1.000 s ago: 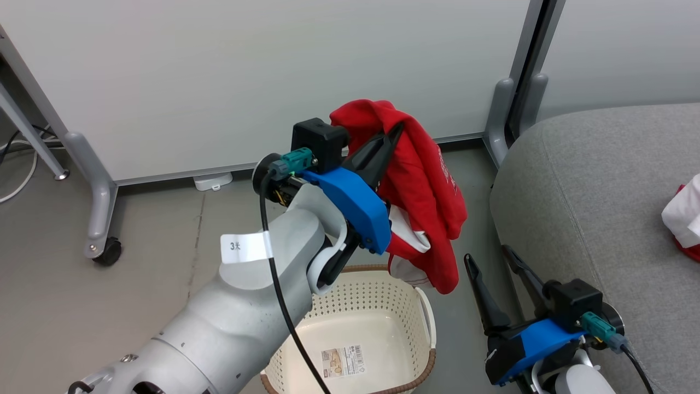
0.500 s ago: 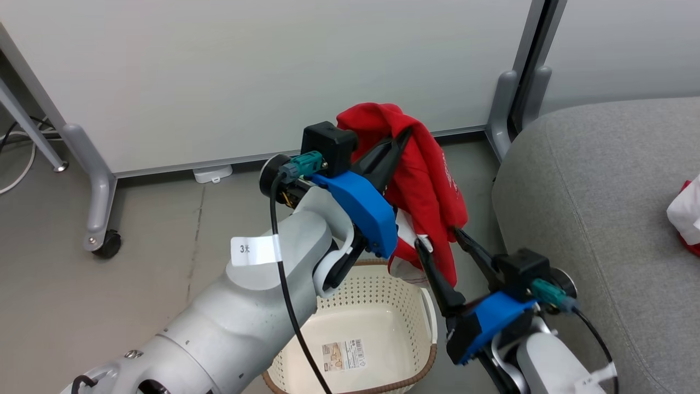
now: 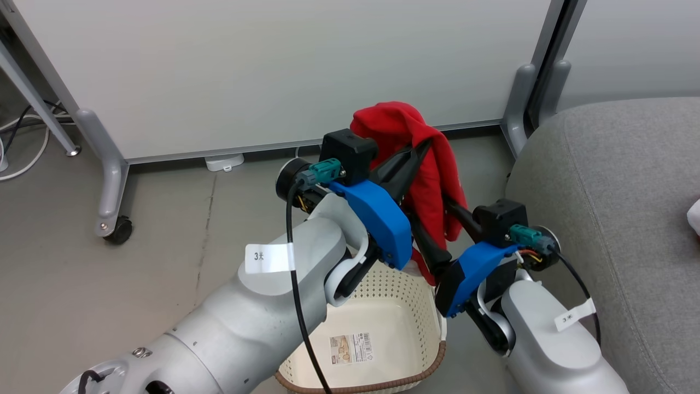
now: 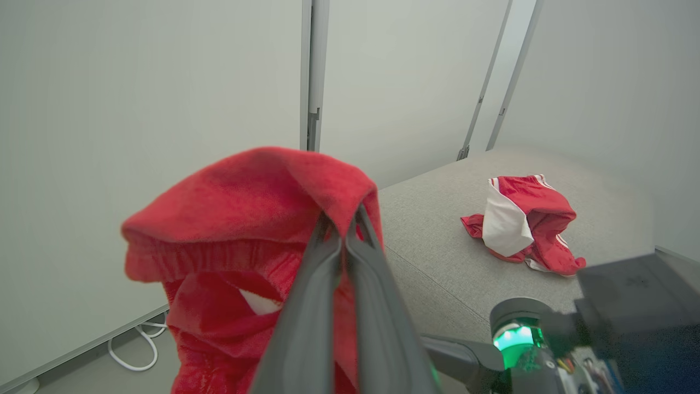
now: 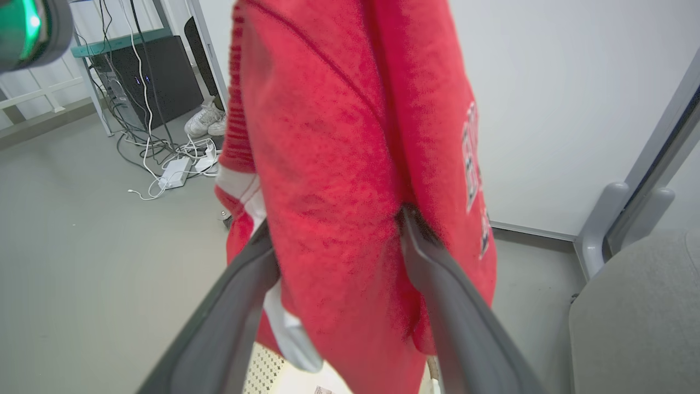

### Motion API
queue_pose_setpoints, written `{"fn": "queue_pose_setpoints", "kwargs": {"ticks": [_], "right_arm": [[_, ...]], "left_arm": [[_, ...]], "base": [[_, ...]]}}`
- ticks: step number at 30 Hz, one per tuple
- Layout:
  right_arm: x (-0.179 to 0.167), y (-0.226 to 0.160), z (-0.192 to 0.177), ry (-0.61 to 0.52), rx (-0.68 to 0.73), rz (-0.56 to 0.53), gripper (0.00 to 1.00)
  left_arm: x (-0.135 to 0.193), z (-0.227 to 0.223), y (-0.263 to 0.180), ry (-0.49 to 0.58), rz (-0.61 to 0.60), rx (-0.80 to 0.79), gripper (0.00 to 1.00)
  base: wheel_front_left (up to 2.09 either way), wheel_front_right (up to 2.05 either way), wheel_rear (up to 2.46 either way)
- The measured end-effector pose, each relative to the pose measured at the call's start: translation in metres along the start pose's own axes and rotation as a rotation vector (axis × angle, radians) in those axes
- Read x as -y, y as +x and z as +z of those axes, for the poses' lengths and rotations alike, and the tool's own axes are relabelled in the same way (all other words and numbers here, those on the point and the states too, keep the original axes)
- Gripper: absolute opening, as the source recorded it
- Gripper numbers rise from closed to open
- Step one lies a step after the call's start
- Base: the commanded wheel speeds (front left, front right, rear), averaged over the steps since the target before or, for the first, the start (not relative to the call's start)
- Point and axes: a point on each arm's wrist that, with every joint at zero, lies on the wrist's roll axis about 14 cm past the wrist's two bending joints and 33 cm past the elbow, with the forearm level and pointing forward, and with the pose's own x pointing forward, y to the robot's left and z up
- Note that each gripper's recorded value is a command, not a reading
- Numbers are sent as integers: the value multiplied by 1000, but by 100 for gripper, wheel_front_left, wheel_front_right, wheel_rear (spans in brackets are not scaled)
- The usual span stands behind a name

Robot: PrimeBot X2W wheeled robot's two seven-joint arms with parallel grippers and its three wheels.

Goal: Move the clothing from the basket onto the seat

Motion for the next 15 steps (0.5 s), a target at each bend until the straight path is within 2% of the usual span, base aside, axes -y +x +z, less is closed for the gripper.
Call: {"fn": "queue_pose_setpoints", "kwargs": {"ticks": [15], "right_arm": [[-5, 11, 7, 20, 5, 24, 100]], "left_arm": [[12, 2, -5, 5, -17, -4, 0]], "base": [[0, 0, 0]]}}
